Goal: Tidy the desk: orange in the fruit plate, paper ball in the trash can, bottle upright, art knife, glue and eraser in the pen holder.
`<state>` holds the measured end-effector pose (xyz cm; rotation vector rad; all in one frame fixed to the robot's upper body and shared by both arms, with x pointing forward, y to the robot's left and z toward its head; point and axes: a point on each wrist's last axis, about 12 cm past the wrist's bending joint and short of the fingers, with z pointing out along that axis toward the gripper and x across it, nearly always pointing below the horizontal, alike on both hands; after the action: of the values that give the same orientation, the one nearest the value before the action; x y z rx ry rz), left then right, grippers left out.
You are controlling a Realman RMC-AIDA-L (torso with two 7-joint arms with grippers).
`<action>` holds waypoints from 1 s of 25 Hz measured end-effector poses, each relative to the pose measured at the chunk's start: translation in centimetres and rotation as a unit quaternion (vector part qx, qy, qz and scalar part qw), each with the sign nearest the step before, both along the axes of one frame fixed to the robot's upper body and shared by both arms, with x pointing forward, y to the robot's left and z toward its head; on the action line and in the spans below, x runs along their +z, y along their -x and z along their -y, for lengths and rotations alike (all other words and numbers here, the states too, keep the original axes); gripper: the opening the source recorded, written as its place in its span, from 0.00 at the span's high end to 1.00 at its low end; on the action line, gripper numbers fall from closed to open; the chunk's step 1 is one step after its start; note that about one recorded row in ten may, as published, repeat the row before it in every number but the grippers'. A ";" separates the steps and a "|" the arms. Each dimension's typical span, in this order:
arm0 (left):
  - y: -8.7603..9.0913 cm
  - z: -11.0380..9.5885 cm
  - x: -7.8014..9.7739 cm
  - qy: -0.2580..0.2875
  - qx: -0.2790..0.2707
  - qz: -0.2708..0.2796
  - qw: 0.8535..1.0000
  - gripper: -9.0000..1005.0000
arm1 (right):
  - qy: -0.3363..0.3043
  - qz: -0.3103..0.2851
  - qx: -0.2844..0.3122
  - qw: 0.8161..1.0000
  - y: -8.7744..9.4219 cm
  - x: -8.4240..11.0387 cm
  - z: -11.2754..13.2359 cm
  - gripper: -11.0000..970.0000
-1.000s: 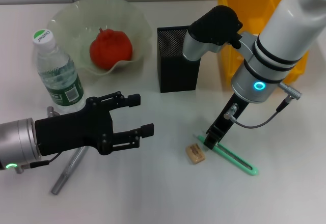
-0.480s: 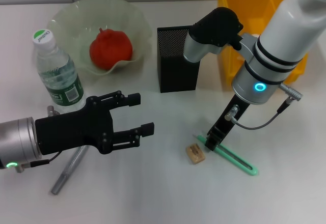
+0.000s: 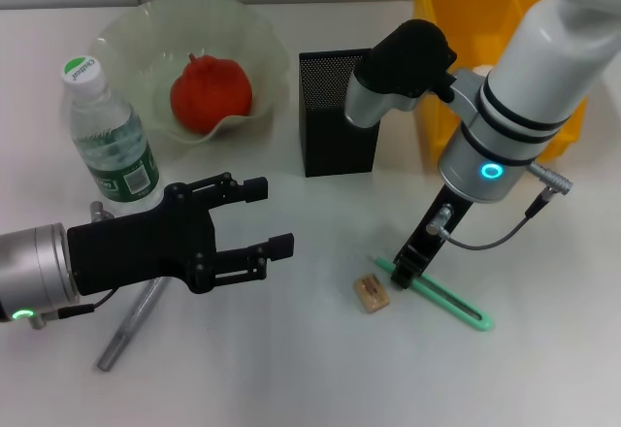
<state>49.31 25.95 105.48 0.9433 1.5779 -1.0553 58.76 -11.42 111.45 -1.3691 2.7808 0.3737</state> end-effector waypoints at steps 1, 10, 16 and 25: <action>0.0 0.0 0.0 0.000 0.000 0.000 1.000 0.23 | 0.000 0.000 0.000 1.000 0.0 0.0 0.0 0.76; 0.0 0.0 0.0 0.000 0.000 0.000 1.000 0.23 | -0.004 0.002 0.002 1.000 0.0 0.1 -0.2 0.80; 0.0 0.0 0.0 0.000 0.000 0.000 1.000 0.23 | -0.040 0.027 -0.003 0.999 0.1 1.0 -0.1 0.80; 0.1 -0.1 0.0 0.002 0.003 -0.001 1.000 0.23 | -0.215 0.099 -0.047 0.971 -0.5 4.2 2.7 0.80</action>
<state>49.19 26.06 105.44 0.9353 1.5787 -1.0554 59.25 -14.08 115.61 -1.1007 2.4029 0.7372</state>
